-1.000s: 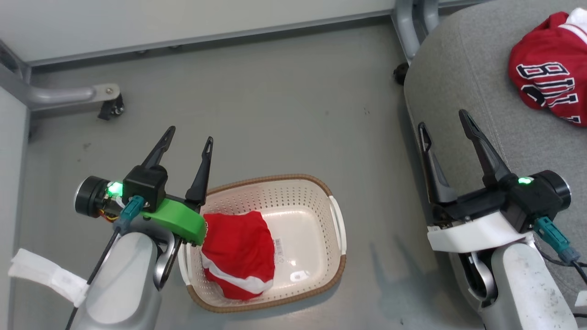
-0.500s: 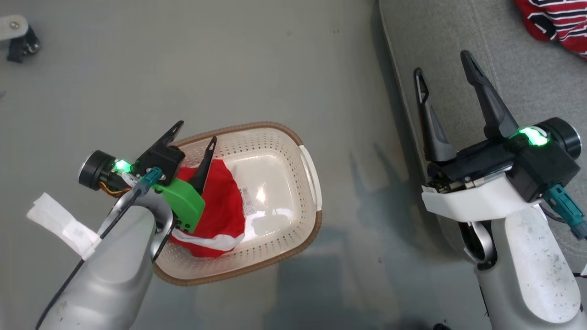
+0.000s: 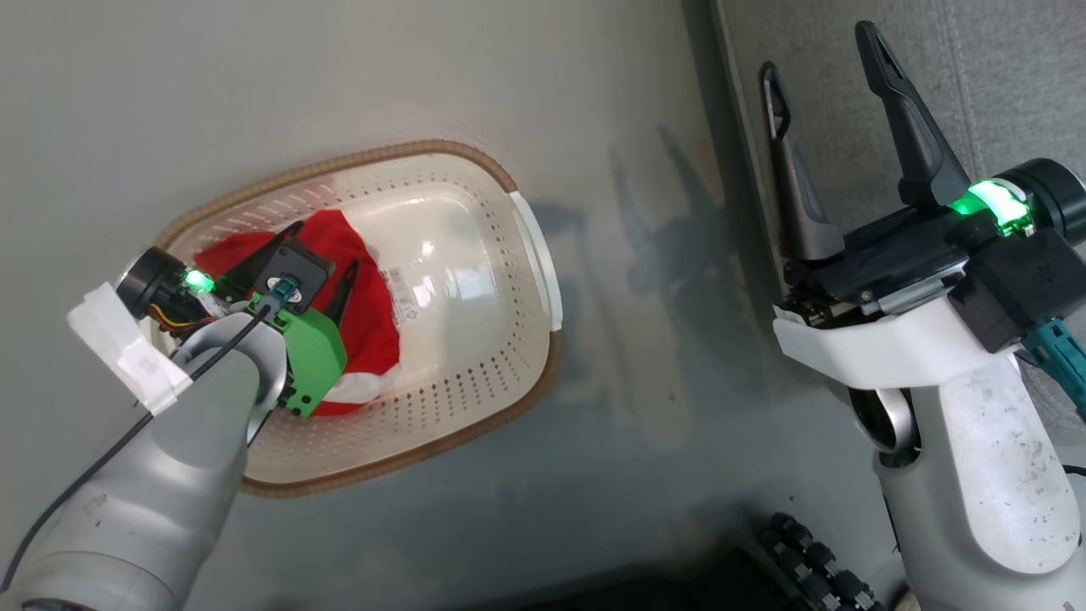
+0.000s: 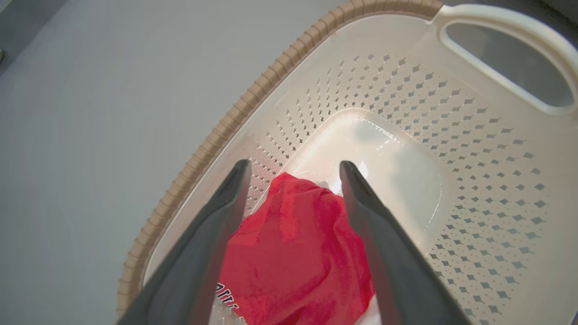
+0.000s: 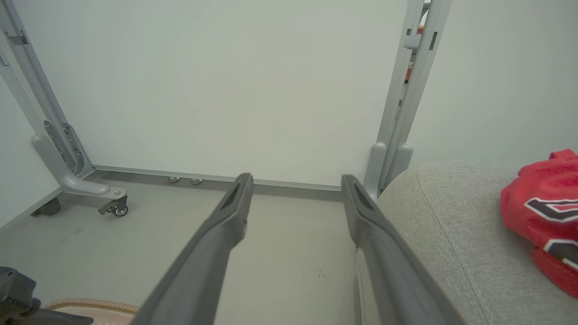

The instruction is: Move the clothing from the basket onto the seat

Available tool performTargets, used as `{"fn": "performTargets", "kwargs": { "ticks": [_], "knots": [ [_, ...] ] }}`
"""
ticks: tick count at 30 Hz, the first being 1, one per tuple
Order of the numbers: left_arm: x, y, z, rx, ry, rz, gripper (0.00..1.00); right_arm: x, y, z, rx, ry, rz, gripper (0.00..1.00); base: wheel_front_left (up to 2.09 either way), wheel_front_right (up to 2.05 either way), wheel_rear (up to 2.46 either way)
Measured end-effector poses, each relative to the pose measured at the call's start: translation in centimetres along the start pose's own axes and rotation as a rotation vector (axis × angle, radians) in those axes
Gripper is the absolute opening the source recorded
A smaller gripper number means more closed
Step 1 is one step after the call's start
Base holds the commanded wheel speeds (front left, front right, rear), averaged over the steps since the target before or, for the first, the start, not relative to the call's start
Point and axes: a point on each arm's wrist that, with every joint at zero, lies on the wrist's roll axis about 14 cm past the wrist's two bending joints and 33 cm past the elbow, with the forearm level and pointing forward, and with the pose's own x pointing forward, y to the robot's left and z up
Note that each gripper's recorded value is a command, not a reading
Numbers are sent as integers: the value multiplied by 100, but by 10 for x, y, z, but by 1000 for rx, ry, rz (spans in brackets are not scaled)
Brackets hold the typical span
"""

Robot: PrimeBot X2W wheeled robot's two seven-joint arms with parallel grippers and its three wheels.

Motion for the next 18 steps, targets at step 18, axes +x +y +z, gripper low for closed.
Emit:
{"fn": "performTargets", "kwargs": {
  "ticks": [18],
  "knots": [
    [48, 0, -98, 108, 322, -111, 100, -6, -14, -68, -23, 121, -21, 100, 0, 0, 0]
  ]
}}
